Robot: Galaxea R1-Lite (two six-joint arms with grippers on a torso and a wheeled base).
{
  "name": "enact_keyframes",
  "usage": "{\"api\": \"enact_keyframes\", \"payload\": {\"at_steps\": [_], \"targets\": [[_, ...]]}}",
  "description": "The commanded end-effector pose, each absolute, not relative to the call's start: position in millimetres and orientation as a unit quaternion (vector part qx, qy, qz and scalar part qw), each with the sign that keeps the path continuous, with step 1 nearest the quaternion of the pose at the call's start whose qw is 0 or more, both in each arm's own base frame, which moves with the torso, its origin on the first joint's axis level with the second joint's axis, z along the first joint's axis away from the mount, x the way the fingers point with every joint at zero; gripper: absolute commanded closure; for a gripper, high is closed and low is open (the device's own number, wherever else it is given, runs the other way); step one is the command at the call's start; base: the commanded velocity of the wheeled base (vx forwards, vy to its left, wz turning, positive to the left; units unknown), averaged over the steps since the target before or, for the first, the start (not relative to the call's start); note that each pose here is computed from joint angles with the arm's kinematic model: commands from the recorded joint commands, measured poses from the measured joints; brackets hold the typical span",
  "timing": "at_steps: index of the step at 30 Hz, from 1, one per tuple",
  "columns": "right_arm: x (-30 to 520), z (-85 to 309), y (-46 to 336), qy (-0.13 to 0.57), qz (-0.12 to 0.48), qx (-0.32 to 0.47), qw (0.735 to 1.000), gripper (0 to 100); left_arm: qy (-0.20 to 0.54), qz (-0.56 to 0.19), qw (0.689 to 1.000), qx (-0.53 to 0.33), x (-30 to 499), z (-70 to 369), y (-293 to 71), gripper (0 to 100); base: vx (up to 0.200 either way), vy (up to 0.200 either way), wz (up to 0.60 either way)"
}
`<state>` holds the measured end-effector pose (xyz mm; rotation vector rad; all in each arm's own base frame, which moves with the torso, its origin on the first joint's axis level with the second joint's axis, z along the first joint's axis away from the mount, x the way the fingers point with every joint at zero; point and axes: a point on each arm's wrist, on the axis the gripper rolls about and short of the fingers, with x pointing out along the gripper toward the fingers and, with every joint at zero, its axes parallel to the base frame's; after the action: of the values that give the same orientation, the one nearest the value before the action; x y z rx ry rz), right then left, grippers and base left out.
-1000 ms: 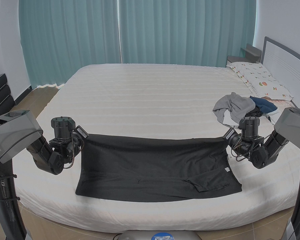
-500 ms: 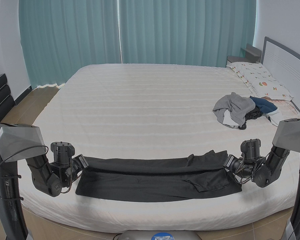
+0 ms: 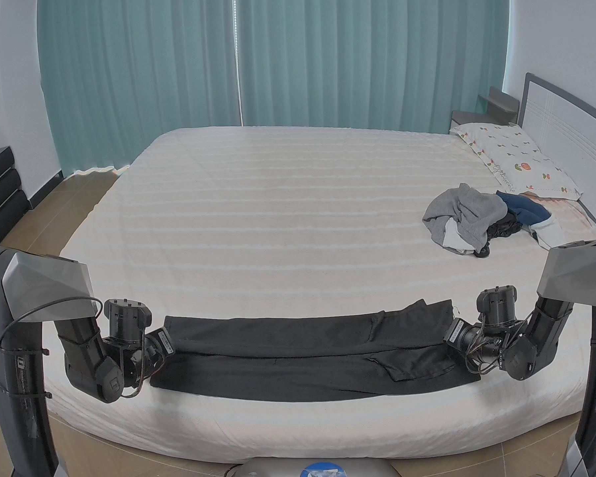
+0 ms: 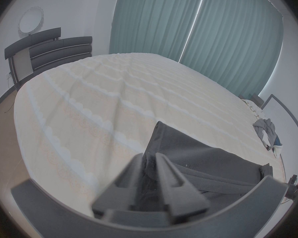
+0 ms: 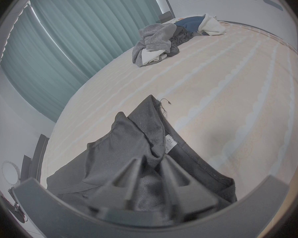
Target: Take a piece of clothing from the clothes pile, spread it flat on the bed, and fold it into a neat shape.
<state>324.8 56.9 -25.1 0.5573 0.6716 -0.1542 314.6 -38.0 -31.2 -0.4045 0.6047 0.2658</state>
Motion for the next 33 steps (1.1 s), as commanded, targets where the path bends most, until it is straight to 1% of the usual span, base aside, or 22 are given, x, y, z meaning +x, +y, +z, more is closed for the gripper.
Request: {"api": "enact_keyframes", "payload": {"at_steps": [1,8,10,12,13,16,17,18,19,21,23,25,30,33], "targets": [[322.5,-22.8,56.8,0.325,-0.074,0.271,0.903,0,0.305,0.133,0.923,-0.195,311.4,-36.0,-37.5,0,0.000,0.000,0.00],[320.4,9.3,49.2,0.285,-0.064,0.292,0.911,0,0.303,0.136,0.922,-0.200,305.1,-35.0,-35.2,0,0.000,0.000,0.00],[321.1,23.0,47.1,0.266,-0.054,0.300,0.914,0,0.292,0.138,0.924,-0.206,306.3,-31.5,-32.5,0,0.000,0.000,0.00],[321.9,27.2,46.8,0.260,-0.050,0.303,0.916,0,0.286,0.139,0.925,-0.210,307.6,-29.4,-31.3,0,0.000,0.000,0.00],[323.5,31.4,45.5,0.256,-0.041,0.307,0.916,0,0.264,0.144,0.925,-0.231,312.8,-20.2,-28.0,0,0.000,0.000,0.00],[327.6,28.2,48.4,0.273,-0.007,0.315,0.909,0,0.230,0.144,0.922,-0.276,323.3,-6.8,-28.7,0,0.000,0.000,0.00],[327.6,28.2,48.4,0.273,-0.007,0.315,0.909,0,0.230,0.144,0.922,-0.276,323.3,-6.8,-28.7,0,0.000,0.000,0.00],[332.9,19.8,49.9,0.290,0.016,0.320,0.902,0,0.222,0.138,0.917,-0.301,328.9,-3.9,-29.7,0,0.000,0.000,0.00],[336.3,14.8,50.7,0.296,0.021,0.319,0.900,0,0.220,0.131,0.915,-0.312,331.4,-3.5,-30.3,0,0.000,0.000,0.00],[341.0,11.1,51.1,0.298,0.025,0.318,0.900,0,0.222,0.126,0.912,-0.321,333.1,-4.1,-30.9,0,0.000,0.000,0.00],[352.1,-2.6,52.9,0.315,0.027,0.310,0.896,0,0.211,0.115,0.900,-0.363,340.5,-0.7,-32.3,0,0.000,0.000,0.00],[360.6,-12.7,53.7,0.335,0.025,0.298,0.894,0,0.219,0.109,0.891,-0.382,341.4,-2.4,-32.5,0,0.000,0.000,0.00],[377.0,-25.5,56.1,0.343,0.026,0.289,0.894,0,0.235,0.110,0.884,-0.388,339.3,-6.3,-28.7,0,0.000,0.000,0.00],[376.2,-27.6,57.3,0.348,0.033,0.281,0.894,0,0.236,0.114,0.883,-0.388,339.1,-7.5,-26.6,0,0.000,0.000,0.00]]}}
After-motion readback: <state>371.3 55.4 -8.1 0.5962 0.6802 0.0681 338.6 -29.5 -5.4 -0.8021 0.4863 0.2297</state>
